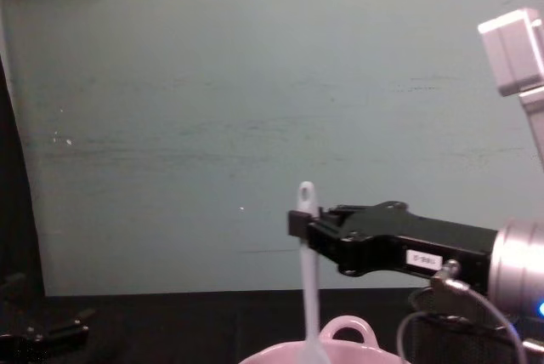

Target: Use the one hand to pick up the spoon and stir the clear water in the bowl.

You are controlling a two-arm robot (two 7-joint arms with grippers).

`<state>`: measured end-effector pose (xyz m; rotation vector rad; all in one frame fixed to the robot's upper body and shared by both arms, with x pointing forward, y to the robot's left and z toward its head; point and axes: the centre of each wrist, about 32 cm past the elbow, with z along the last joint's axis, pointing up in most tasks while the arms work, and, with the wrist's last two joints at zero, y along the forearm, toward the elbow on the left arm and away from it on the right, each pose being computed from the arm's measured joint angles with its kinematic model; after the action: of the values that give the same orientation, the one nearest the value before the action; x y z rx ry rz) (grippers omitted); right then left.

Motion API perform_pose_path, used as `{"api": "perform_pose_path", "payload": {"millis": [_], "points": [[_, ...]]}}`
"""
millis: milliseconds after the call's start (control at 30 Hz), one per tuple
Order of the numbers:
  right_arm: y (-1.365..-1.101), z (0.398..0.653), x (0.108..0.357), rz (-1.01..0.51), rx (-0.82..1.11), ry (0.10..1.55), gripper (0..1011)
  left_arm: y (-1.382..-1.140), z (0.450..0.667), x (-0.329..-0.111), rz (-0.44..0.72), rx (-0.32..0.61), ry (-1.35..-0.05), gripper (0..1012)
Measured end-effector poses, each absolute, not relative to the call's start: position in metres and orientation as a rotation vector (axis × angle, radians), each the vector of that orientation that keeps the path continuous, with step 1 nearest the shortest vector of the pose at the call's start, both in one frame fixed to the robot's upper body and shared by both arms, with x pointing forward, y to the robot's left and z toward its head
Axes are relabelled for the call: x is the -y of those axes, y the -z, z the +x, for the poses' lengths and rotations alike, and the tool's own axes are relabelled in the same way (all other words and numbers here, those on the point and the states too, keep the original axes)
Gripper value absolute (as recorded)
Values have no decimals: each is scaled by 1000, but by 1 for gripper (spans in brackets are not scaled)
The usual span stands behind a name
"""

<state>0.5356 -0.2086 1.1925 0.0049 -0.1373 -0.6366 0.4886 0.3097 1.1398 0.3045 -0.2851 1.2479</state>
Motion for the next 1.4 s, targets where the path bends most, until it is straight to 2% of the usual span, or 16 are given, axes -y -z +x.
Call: {"api": "perform_pose_path", "payload": {"millis": [300,467,700,900,1167,1400], "points": [[-1194,526,232,-2,152,687,118,-1140,489,-310,304,285,-1248,1005],[-1194,518,236,-10,159,680,118,-1140,489,-310,304,285,-1248,1005],[-1193,501,221,-9,165,605,118,-1140,489,-310,304,285,-1248,1005],[-1192,498,209,11,160,566,118,-1140,489,-310,304,285,-1248,1005],[-1187,507,196,50,112,546,119,-1140,489,-310,304,285,-1248,1005],[-1181,519,199,70,78,589,118,-1140,489,-310,304,285,-1248,1005]]}}
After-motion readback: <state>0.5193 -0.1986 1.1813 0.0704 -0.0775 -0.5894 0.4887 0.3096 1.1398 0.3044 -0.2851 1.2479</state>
